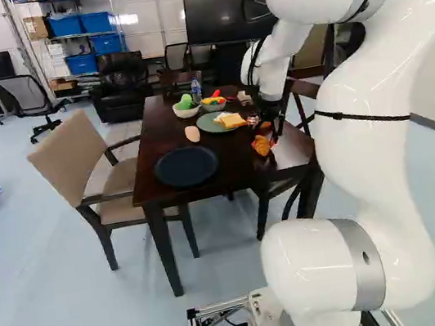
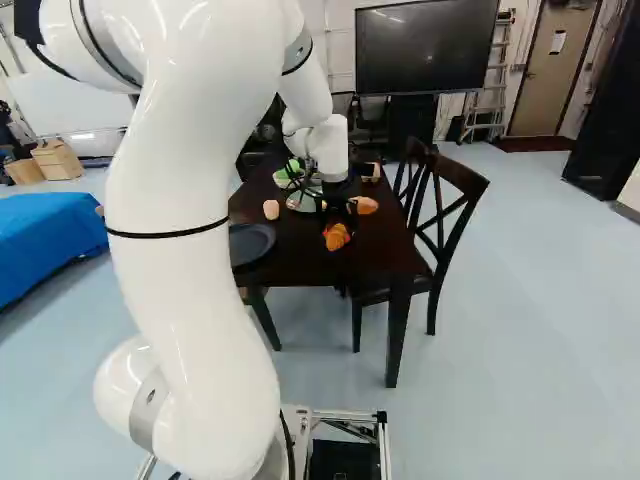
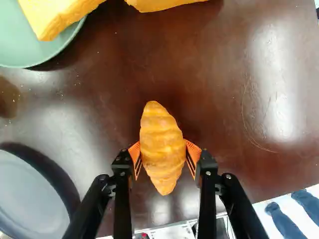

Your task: Move the croissant to the empty plate

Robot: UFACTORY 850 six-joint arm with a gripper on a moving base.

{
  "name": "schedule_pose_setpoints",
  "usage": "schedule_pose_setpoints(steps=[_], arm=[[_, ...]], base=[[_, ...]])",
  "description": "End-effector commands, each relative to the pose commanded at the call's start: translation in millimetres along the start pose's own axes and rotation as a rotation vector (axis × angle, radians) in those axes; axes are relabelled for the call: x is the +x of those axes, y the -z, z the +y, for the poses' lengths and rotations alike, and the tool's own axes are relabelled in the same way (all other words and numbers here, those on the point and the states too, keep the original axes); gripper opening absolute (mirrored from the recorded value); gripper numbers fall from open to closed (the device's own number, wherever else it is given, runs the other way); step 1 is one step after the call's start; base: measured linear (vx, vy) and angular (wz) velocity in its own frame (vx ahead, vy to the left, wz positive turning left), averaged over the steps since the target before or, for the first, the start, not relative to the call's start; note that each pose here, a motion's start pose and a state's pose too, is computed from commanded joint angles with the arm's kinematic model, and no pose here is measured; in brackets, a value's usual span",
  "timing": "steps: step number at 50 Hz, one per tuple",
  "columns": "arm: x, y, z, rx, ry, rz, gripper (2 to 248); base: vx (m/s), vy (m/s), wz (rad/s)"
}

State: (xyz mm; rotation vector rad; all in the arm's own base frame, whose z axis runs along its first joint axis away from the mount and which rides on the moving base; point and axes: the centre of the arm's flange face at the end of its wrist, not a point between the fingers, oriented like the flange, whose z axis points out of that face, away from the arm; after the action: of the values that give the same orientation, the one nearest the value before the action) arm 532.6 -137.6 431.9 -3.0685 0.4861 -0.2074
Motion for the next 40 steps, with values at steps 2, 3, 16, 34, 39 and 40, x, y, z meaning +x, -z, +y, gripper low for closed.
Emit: schedule_pose_setpoints(steps=[2, 3, 16, 34, 39, 40], arm=[[0.0, 0.0, 0.0, 0.000, 0.000, 0.000, 124], [0.0, 0.0, 0.0, 0.000, 0.000, 0.000, 124], [0.0, 0.0, 0.0, 0.000, 0.000, 0.000, 124], [-3.7, 15.7, -0.5, 0.001, 0.001, 0.025, 124], [-5.5, 23.2, -0.7, 0.002, 0.002, 0.035, 124], [-5.8, 24.7, -0.8, 0.002, 0.002, 0.037, 124]], base=[[0.000, 0.000, 0.000], [0.000, 0.000, 0.000], [0.000, 0.000, 0.000], [0.000, 0.000, 0.000], [0.000, 0.000, 0.000], [0.000, 0.000, 0.000]])
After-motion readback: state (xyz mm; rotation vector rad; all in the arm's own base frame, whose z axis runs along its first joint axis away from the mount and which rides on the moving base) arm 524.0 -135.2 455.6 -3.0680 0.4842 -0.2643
